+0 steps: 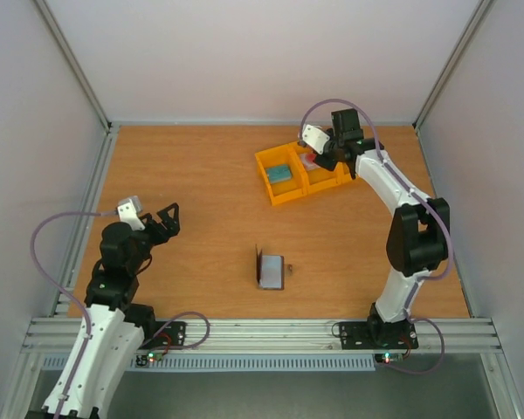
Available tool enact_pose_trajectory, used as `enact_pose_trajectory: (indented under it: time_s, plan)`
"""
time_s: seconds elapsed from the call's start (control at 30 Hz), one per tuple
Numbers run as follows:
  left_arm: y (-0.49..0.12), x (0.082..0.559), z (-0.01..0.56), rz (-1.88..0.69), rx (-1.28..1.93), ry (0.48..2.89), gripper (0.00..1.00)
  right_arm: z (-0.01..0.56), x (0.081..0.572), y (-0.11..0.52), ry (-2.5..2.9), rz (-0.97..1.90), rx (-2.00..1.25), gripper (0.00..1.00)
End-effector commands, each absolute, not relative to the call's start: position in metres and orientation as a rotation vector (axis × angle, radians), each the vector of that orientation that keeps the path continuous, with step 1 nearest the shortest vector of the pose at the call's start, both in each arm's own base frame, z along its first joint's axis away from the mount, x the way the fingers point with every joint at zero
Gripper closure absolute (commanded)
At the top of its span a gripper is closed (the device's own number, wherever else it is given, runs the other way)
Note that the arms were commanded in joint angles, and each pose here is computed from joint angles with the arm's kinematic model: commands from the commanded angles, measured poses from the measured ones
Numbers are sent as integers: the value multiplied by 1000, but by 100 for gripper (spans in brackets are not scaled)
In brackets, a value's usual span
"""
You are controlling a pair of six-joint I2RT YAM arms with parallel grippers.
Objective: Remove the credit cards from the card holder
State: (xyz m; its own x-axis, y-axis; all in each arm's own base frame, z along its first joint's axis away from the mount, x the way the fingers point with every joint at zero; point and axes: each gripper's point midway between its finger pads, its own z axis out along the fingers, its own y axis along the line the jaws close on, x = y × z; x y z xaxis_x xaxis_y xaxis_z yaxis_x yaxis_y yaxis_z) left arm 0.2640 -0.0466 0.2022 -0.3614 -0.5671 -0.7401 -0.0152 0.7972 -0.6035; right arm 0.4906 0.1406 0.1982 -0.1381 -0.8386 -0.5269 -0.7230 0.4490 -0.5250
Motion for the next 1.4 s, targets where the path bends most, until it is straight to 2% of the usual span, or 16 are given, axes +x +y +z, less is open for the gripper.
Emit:
enact_pose_trajectory:
  time_s: [0.0, 0.13, 0.67, 1.37]
  plan:
    - [-41, 266, 203, -388, -176, 1863, 0, 189, 503, 140, 1868, -207, -1422, 99]
    - [-49, 264, 202, -430, -116, 1798, 1, 168, 521, 131, 1872, -287, -1480, 99]
    - [-53, 267, 188, -431, -84, 1810, 1, 133, 561, 119, 1688, -521, -1680, 99]
    - [-57, 268, 183, -468, -95, 1826, 1, 91, 571, 127, 1667, -500, -1747, 99]
